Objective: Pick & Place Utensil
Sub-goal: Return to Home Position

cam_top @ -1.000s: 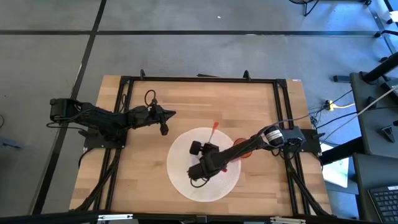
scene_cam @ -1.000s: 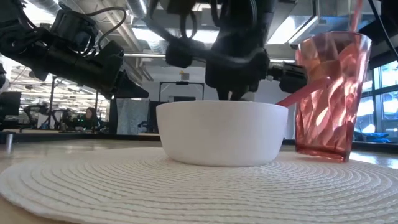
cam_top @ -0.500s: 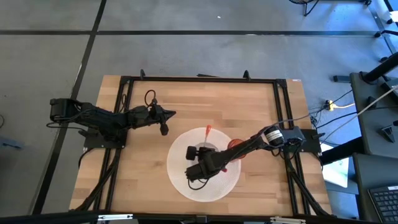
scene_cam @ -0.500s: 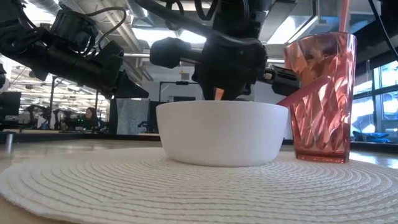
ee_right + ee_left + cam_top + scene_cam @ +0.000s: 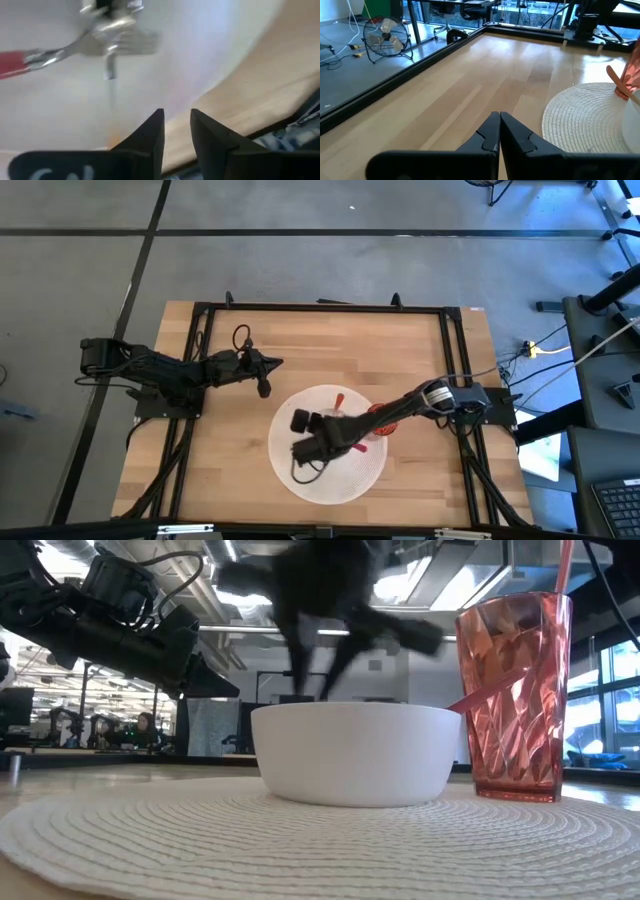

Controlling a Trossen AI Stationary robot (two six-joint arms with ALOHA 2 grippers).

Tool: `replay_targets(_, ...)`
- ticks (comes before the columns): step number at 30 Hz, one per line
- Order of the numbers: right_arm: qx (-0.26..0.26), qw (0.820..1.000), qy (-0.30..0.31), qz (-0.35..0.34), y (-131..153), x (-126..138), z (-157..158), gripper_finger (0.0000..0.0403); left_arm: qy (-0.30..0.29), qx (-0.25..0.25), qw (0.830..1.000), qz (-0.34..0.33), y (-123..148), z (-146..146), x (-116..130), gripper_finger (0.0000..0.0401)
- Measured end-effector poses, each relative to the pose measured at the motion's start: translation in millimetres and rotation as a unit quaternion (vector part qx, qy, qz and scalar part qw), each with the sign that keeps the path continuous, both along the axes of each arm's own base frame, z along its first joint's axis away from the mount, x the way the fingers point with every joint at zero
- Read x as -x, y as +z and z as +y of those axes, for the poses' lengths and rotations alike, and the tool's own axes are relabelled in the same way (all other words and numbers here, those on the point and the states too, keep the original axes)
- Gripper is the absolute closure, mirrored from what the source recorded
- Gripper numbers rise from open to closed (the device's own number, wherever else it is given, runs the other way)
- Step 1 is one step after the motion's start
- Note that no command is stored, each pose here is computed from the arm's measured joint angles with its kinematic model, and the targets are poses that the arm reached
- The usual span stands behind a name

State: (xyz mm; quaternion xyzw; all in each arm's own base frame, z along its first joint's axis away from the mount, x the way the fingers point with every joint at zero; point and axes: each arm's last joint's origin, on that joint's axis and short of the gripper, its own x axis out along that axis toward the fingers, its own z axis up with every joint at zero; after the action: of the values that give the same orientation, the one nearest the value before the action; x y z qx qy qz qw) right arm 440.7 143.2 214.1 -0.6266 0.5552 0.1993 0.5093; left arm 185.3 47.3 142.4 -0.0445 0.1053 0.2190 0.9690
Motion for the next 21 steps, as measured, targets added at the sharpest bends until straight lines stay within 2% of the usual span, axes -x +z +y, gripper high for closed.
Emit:
replay_targets(3,-0.073,0.996,-0.022,-0.044,27.9,-11.1,-8.7,0.0309,0.0,0.0,1.0,0.0,0.0,0.0,0.0,0.0398)
replay_targets(6,-0.123,0.987,-0.034,-0.097,62.1,-19.3,-19.8,0.0314,0.0,0.0,1.0,0.0,0.0,0.0,0.0,0.0398)
replay_targets(8,-0.161,0.975,-0.041,-0.151,86.7,-19.6,-32.2,0.0321,-0.001,-0.004,1.0,0.002,-0.1,0.0,0.0,0.0398)
replay_targets(10,-0.21,0.956,-0.044,-0.2,118.3,-8.1,-49.2,0.0331,-0.003,-0.007,1.0,0.008,-0.8,-0.1,0.2,0.0398)
replay_targets(13,-0.289,0.906,-0.092,-0.295,185.3,26.7,-79.3,0.0358,-0.004,-0.01,1.0,0.011,-1.5,-0.1,0.4,0.0398)
replay_targets(16,-0.359,0.839,-0.163,-0.376,241.3,73.0,-108.4,0.0391,-0.004,-0.01,1.0,0.011,-1.4,-0.1,0.4,0.0398)
replay_targets(18,-0.405,0.797,-0.195,-0.404,265.3,99.7,-121.5,0.0397,-0.004,-0.013,1.0,0.012,-1.4,-0.1,0.4,0.0398)
replay_targets(21,-0.442,0.752,-0.236,-0.429,286.1,133.0,-133.0,0.0394,-0.006,-0.018,1.0,0.011,-0.8,-0.1,0.2,0.0398)
